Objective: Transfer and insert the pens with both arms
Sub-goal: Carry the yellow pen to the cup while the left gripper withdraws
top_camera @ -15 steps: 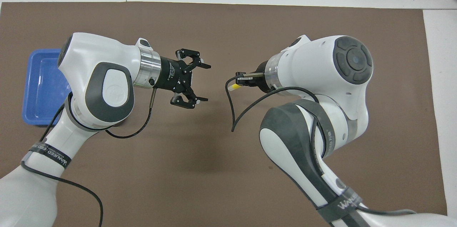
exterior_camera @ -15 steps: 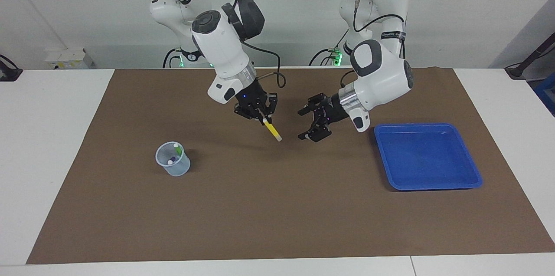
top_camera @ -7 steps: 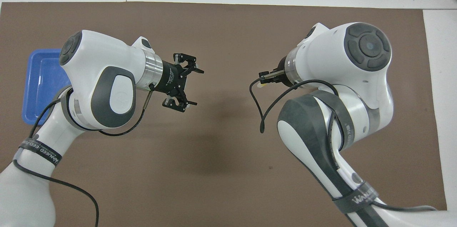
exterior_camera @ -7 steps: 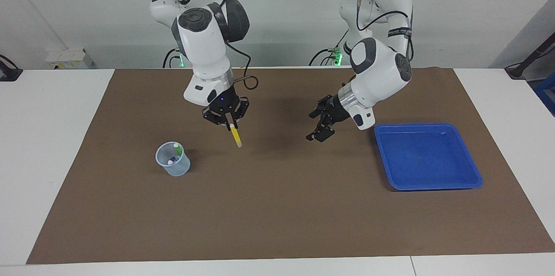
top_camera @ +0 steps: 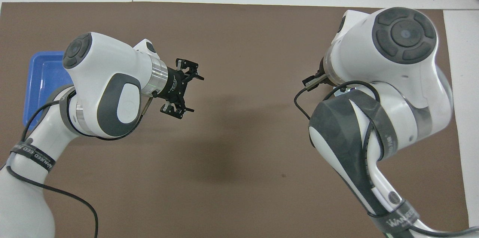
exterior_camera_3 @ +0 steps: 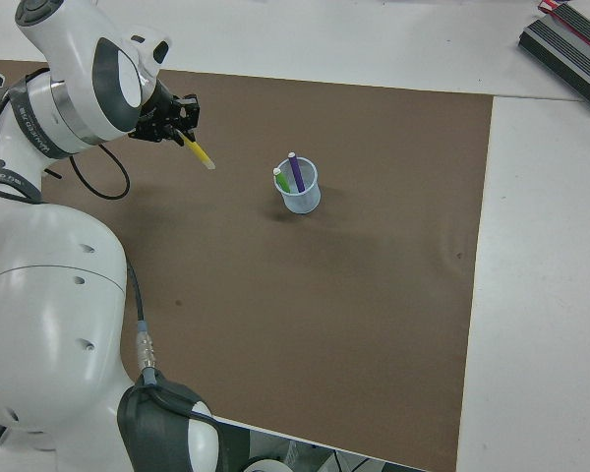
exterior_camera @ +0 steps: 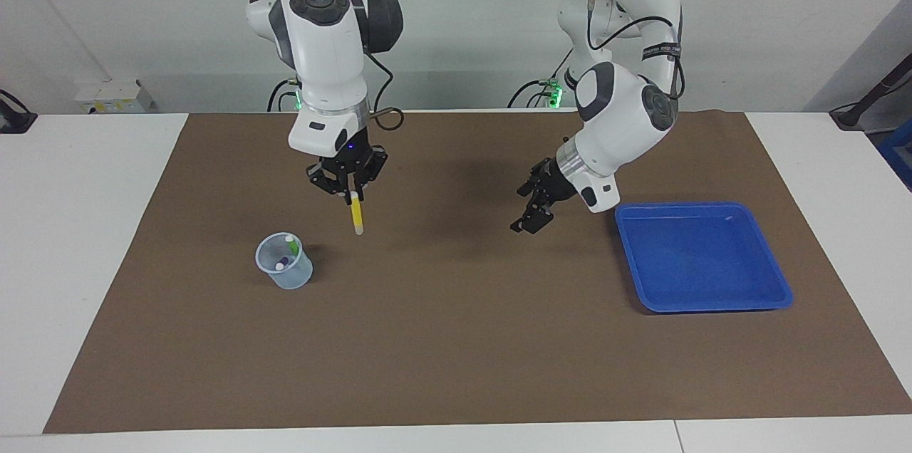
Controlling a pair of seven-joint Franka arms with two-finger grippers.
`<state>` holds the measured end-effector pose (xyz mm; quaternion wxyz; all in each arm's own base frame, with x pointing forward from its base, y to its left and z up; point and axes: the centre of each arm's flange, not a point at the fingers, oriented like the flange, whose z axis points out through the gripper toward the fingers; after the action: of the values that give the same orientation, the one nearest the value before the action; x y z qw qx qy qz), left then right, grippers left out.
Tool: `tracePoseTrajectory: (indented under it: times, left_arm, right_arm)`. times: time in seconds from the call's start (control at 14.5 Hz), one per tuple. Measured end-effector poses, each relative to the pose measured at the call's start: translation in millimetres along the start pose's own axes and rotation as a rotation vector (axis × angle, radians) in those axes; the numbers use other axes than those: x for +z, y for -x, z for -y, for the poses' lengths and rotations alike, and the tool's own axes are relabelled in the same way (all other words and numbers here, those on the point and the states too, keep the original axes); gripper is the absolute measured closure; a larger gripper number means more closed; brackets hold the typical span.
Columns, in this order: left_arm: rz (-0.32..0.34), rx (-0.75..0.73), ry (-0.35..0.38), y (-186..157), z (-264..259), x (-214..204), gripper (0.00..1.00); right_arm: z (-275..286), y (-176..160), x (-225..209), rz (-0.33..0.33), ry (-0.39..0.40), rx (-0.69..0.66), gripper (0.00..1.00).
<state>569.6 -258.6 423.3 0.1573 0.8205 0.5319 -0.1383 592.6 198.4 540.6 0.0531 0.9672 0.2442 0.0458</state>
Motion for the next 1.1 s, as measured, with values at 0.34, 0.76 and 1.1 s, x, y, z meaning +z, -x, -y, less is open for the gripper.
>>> tracePoseTrajectory:
  times: [0.34, 0.76, 1.1]
  left_arm:
    - [-0.16, 0.404, -0.078, -2, 8, -21, 0.0]
    - [-0.213, 0.938, -0.201, -58, 19, -54, 0.0]
    - [-0.264, 1.193, -0.29, -59, 18, -64, 0.0]
  right_arm:
    - [-45, 16, -19, 0.031, 0.012, -0.066, 0.82]
    - [-99, 46, -21, 0.096, -0.002, -0.16, 0.82]
    - [-131, 68, -2, 0.134, -0.049, -0.149, 0.82]
